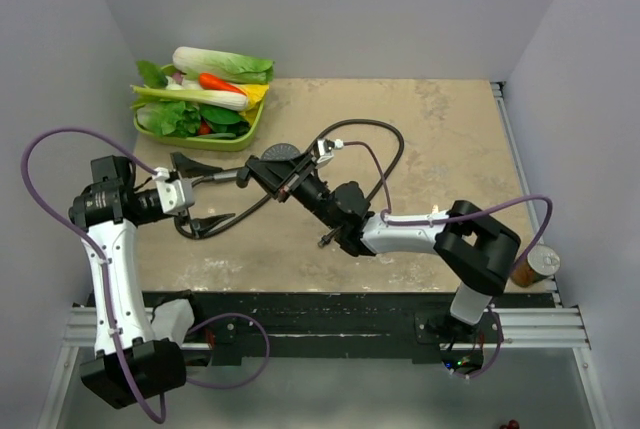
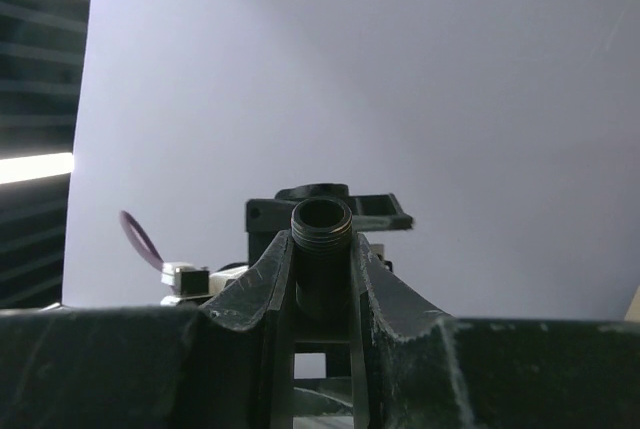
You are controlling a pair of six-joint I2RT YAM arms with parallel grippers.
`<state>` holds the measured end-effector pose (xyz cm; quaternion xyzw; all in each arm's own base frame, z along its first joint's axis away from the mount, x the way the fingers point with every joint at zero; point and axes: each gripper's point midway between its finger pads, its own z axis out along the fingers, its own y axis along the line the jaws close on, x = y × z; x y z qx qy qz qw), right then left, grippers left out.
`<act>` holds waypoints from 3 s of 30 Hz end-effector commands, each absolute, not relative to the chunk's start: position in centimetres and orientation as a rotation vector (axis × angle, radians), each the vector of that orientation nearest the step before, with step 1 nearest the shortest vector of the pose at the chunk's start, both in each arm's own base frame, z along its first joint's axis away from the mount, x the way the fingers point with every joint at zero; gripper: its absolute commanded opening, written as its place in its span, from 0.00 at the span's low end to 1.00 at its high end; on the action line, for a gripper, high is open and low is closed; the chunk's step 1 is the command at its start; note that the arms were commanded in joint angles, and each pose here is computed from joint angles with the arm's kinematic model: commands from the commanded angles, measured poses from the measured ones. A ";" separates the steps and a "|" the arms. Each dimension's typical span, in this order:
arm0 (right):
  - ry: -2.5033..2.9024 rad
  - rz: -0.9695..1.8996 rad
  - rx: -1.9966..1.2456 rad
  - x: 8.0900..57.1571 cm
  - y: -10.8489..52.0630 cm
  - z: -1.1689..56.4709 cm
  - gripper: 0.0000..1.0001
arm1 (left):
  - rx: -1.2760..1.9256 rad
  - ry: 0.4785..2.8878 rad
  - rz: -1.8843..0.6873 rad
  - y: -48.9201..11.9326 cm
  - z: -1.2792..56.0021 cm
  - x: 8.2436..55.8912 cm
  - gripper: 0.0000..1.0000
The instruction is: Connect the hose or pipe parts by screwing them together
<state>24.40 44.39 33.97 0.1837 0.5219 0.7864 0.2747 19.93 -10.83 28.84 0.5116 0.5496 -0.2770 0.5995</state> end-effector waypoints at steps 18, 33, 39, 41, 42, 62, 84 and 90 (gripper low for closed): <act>1.148 2.349 0.477 23.4 45.6 39.4 0.00 | 1.218 0.844 -0.562 -12.3 38.4 19.4 0.99; 0.933 2.430 0.535 21.7 43.5 40.3 0.00 | 1.215 0.847 -0.606 -12.4 37.0 20.9 0.96; 0.876 2.364 0.567 23.0 41.9 40.7 0.00 | 1.242 0.808 -0.583 -12.6 37.6 21.0 0.99; 0.848 2.328 0.612 24.2 41.0 40.4 0.00 | 1.253 0.790 -0.564 -12.5 38.4 21.4 0.99; 0.827 2.315 0.614 24.6 40.6 40.5 0.00 | 1.265 0.768 -0.546 -12.6 38.5 21.5 0.99; 0.744 2.092 0.639 28.7 32.2 41.2 0.00 | 0.696 1.347 -0.542 -16.9 43.1 32.5 0.99; 0.704 2.195 0.594 27.5 33.4 44.0 0.00 | 1.027 1.081 -0.558 -18.4 34.5 24.5 0.99; 0.727 2.243 0.571 26.6 35.4 43.8 0.00 | 1.019 1.067 -0.510 -18.3 34.7 25.8 0.99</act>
